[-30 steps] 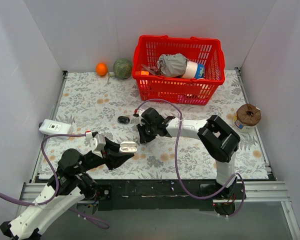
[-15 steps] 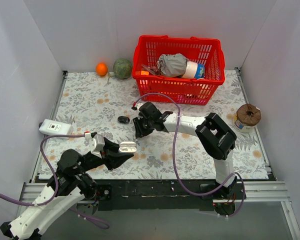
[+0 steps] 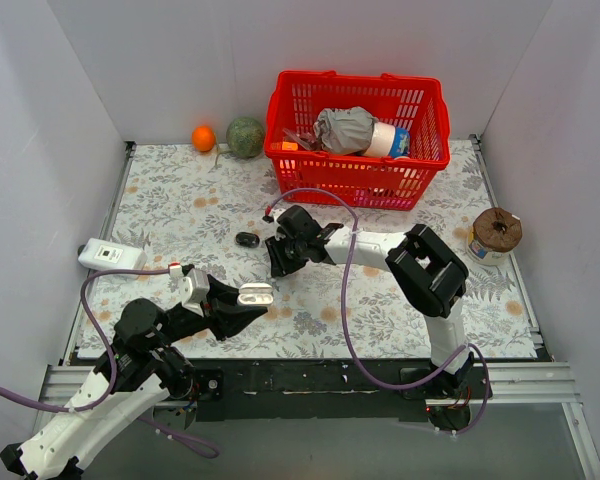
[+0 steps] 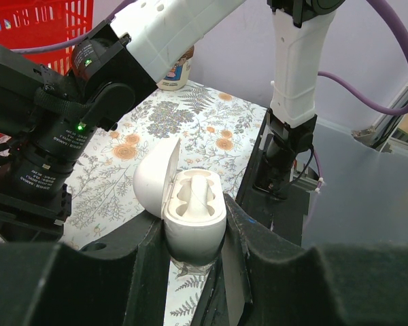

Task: Insert the wireless bluetooth earbuds into the charging case
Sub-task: Pick up the earbud from the center of the board.

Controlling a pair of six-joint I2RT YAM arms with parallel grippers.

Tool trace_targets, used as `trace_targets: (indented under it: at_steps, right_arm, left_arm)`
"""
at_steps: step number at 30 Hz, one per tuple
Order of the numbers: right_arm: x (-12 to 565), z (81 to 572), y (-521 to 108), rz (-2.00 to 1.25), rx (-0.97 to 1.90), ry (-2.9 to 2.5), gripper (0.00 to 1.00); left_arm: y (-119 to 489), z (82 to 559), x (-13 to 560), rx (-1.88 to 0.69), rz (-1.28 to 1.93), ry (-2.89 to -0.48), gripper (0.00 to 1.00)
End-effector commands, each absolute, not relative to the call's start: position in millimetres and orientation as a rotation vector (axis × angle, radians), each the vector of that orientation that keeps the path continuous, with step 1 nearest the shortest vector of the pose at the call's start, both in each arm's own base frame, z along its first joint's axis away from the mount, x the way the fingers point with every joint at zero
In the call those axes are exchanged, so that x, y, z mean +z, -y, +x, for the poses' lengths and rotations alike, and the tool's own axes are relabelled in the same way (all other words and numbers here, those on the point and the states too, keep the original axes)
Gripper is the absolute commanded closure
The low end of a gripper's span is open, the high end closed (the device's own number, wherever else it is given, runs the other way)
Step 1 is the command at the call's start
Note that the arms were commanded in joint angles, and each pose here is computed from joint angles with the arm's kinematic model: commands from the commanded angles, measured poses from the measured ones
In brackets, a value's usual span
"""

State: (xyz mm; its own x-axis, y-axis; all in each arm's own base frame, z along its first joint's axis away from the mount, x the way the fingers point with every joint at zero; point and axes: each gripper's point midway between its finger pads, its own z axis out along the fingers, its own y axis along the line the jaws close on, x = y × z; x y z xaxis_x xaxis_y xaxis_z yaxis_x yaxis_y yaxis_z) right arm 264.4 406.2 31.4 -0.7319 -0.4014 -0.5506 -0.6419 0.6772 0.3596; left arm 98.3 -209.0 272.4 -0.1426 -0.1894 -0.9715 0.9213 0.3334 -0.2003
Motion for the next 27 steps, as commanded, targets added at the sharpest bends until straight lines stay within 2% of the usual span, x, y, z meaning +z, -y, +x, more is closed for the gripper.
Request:
trace_targets:
  at_steps: [1,12,18,21,24,25,27]
  right_arm:
    - [34.0,267.3,-412.7,-0.835,0.774,-2.451,0.57]
    - [24.5,259.1,-415.8,-0.868,0.762,-2.478,0.57]
    - [22.3,255.6,-415.9,-0.881,0.752,-2.485,0.59]
    - [21.2,254.5,-415.3,-0.883,0.750,-2.486,0.63]
    - [23.9,254.8,-416.1,-0.881,0.756,-2.481,0.73]
    - [25.6,255.0,-416.7,-0.883,0.759,-2.475,0.81]
    - [26.8,254.7,-417.0,-0.881,0.764,-2.473,0.89]
  left_arm:
    - [209.6,96.7,276.3,-1.141,0.744,-1.344,1.00]
    - [209.7,97.0,275.6,-1.141,0.741,-1.345,1.00]
    - [209.0,96.0,277.1,-1.142,0.741,-1.337,1.00]
    - [209.3,95.9,276.8,-1.143,0.743,-1.338,1.00]
    - [209.9,95.6,276.1,-1.145,0.748,-1.339,1.00]
    - [209.9,95.9,275.1,-1.144,0.748,-1.343,1.00]
    - [210.2,95.9,275.2,-1.145,0.749,-1.344,1.00]
